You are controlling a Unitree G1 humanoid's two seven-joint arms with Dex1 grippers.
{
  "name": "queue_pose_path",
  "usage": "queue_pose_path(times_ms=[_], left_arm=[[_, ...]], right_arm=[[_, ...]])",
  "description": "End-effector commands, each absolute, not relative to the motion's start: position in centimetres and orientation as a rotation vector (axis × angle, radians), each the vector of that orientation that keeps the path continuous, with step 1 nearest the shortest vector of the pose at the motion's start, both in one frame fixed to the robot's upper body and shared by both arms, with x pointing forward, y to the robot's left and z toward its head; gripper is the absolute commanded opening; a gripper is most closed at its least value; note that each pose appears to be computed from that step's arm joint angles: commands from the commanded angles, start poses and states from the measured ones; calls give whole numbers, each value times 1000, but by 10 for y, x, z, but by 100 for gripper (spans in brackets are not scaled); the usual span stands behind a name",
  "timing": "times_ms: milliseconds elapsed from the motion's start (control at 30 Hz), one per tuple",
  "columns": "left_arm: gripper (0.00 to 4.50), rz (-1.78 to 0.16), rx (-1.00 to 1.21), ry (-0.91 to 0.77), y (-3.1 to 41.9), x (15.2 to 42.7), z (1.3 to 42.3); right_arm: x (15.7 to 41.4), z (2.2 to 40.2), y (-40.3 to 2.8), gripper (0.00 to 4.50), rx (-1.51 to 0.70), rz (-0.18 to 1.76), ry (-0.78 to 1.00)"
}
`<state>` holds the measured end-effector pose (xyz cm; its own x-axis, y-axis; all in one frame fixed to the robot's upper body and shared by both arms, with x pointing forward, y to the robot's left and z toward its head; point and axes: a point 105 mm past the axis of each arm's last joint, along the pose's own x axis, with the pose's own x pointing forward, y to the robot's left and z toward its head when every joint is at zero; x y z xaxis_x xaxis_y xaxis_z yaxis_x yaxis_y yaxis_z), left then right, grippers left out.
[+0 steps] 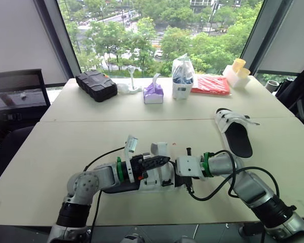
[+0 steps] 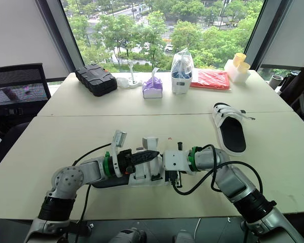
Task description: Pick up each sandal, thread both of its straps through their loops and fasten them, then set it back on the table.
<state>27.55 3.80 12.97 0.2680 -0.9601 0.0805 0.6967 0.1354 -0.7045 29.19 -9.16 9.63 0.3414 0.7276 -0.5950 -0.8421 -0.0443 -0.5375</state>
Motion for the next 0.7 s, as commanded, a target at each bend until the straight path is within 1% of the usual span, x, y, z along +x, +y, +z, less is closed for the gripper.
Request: queue_pose_path(times_ms=[33,200,300,467,700], left_arm=[[7,-1280,-738,468,34,270,127],[7,-1276,-736,461,33,271,127],[7,-1253,-694,443,30,274,124],[7,-1208,-593,410,29,281,113],[7,-1259,-414,371,30,273,99]], right_arm=[[289,79,-94,0,-996,1296,222],[289,79,-94,0,-994,1298,222],[288,79,-94,0,-994,1298,222],[288,79,-94,0,-993,1295,223],[289,79,-94,0,-990,1292,222]])
